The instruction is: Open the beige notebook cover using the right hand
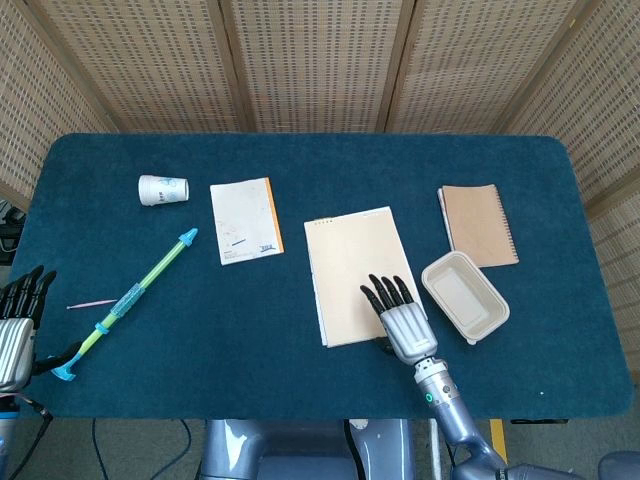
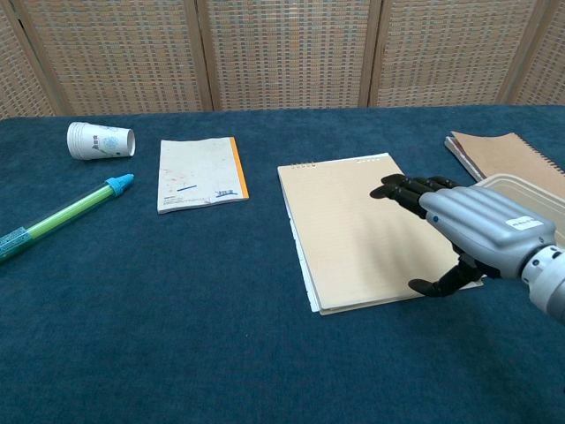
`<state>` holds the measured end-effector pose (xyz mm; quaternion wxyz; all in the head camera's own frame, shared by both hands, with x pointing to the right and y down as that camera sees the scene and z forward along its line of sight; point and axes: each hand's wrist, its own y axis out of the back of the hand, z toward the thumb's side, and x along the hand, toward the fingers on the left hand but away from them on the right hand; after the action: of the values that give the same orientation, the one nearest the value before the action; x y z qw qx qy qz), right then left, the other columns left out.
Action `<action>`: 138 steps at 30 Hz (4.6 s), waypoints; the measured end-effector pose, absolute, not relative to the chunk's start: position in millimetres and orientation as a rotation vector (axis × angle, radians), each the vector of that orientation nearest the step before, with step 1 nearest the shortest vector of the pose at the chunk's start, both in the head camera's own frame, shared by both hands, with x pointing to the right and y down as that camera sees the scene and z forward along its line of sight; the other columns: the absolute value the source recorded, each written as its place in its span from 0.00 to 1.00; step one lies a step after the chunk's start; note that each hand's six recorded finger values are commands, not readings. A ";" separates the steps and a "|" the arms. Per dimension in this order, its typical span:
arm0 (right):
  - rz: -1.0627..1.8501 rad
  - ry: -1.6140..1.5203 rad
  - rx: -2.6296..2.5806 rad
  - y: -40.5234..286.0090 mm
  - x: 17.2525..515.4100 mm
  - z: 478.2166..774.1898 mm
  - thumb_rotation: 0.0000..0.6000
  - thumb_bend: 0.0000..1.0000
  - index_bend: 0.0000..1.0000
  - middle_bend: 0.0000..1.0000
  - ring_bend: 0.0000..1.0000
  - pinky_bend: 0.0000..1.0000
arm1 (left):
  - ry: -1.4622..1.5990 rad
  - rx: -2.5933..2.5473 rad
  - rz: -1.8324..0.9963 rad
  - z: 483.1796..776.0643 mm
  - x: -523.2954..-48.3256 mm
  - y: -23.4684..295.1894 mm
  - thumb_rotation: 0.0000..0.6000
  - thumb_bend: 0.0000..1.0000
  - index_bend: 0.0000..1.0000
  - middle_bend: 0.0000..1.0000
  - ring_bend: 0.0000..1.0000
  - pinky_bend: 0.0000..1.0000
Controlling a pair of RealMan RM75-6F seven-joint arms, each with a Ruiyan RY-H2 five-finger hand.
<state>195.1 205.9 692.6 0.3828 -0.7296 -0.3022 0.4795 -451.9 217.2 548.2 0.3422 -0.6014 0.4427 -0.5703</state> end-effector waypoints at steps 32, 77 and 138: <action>1.282 -0.706 -1.908 219.1 199.4 717.1 1.00 0.48 0.12 0.00 0.00 0.07 | 1.150 -1.568 -1.480 548.7 -450.2 217.1 1.00 0.19 0.00 0.00 0.00 0.04; 1.334 -0.743 -1.922 213.8 196.7 731.9 1.00 0.53 0.14 0.00 0.00 0.10 | 1.139 -1.583 -1.470 549.8 -446.5 218.9 1.00 0.19 0.00 0.00 0.00 0.04; 1.074 -0.854 -2.074 162.1 163.4 668.4 1.00 0.75 0.73 0.64 0.60 0.59 | 1.135 -1.625 -1.465 553.5 -443.0 218.4 1.00 0.19 0.00 0.00 0.00 0.04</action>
<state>163.4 162.1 668.4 0.3216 -0.7897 -0.3250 0.4091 -443.0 218.4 553.5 0.3323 -0.6218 0.4342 -0.5607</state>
